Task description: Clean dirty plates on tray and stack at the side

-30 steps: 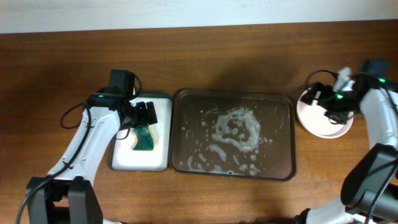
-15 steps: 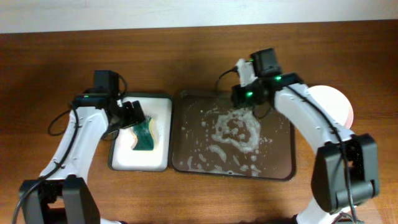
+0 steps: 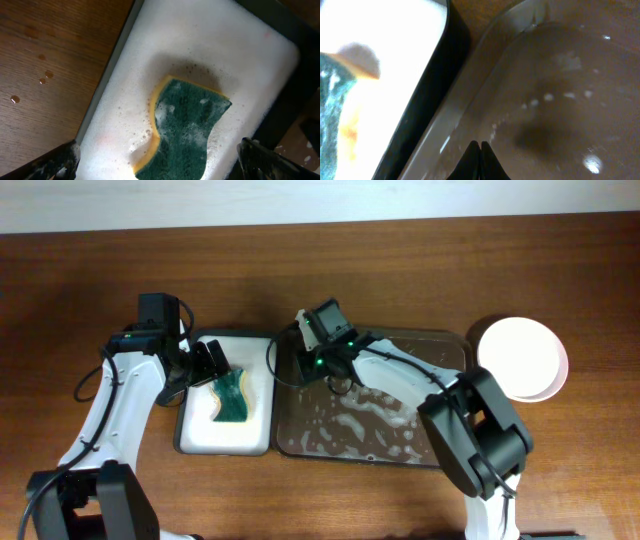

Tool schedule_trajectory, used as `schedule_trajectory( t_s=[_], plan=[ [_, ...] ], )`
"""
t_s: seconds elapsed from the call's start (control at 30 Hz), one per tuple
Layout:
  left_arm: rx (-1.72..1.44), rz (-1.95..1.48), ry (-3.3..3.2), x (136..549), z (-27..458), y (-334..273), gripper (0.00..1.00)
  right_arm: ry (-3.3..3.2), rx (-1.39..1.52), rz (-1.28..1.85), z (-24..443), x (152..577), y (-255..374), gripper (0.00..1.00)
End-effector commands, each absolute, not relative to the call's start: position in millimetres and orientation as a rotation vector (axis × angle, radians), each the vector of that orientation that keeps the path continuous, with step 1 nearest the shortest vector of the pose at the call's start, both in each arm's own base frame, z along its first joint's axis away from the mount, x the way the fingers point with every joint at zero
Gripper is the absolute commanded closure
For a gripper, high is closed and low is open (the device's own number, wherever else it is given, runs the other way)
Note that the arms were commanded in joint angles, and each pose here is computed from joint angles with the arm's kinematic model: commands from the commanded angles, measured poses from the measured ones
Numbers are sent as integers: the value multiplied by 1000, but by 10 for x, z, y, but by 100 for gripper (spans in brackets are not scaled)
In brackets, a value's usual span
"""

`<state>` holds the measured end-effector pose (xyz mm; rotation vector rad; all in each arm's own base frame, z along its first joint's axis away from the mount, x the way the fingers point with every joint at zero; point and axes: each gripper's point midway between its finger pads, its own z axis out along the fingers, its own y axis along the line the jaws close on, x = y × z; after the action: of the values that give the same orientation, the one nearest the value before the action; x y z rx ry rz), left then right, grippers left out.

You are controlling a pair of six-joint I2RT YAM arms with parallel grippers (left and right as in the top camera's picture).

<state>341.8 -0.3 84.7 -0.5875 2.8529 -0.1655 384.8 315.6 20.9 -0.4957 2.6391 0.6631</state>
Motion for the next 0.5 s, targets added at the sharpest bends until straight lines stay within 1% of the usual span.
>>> schedule_trajectory(
  t_s=[0.0,0.13,0.47],
  plan=[
    [-593,-192,2822,3471,947,-19,1,2657,-450,657,70,3839,3260,96],
    [-592,-192,2822,3472,947,-19,0,2654,-488,667,-2,3760,3387,96],
    [-593,-192,2822,3471,947,-19,0,2639,-551,726,30,3619,3577,96]
  ],
)
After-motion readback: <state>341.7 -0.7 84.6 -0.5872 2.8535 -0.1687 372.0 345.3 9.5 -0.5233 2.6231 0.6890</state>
